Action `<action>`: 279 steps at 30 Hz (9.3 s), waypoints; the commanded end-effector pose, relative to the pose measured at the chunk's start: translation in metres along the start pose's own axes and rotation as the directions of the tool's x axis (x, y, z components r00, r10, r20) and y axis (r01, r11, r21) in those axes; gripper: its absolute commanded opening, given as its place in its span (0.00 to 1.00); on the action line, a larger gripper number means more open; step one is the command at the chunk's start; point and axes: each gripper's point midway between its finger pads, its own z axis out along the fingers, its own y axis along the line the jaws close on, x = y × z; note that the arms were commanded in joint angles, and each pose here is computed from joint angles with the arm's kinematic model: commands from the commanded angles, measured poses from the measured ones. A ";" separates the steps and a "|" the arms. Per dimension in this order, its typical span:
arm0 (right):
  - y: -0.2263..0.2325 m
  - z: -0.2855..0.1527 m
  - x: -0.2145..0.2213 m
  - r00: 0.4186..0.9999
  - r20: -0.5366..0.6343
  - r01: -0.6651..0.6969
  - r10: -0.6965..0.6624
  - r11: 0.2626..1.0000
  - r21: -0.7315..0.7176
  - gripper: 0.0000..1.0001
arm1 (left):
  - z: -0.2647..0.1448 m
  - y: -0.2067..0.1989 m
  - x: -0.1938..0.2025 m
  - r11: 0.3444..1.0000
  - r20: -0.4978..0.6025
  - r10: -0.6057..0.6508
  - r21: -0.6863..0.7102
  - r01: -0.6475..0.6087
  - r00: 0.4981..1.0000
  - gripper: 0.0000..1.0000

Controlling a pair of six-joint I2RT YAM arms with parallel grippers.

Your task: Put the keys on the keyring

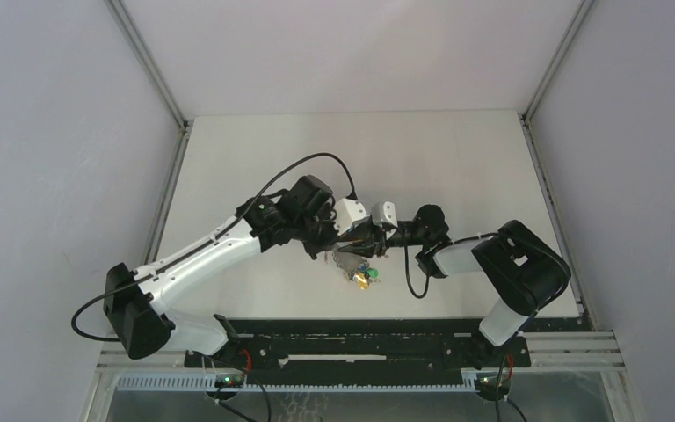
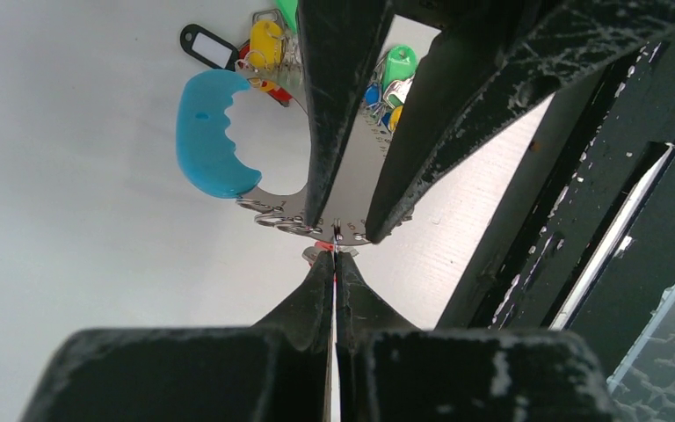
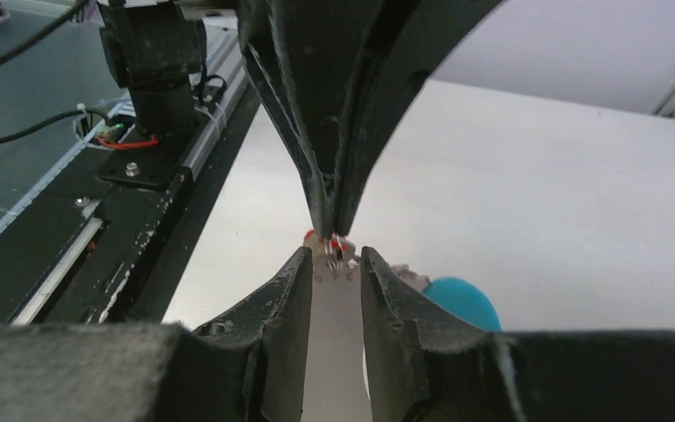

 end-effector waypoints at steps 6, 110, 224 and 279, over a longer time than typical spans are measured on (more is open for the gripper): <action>0.003 0.014 -0.022 0.997 0.057 0.047 -0.043 0.996 -0.070 0.23 | -0.014 0.002 -0.035 0.999 0.090 0.046 -0.007 -0.046 0.995 0.00; -0.012 0.005 -0.041 0.993 0.107 0.038 -0.041 0.999 0.029 0.00 | 0.002 0.037 0.004 0.902 0.754 -0.208 -0.099 0.420 0.624 0.10; -0.007 -0.007 -0.042 0.999 0.031 0.036 -0.038 0.997 0.066 0.19 | -0.039 0.020 -0.038 0.960 0.493 -0.257 0.035 0.276 0.831 0.00; -0.023 0.047 -0.004 1.000 -0.021 -0.009 0.022 0.866 0.499 0.42 | -0.055 0.068 -0.023 0.013 0.530 -0.841 0.216 0.976 -0.106 0.00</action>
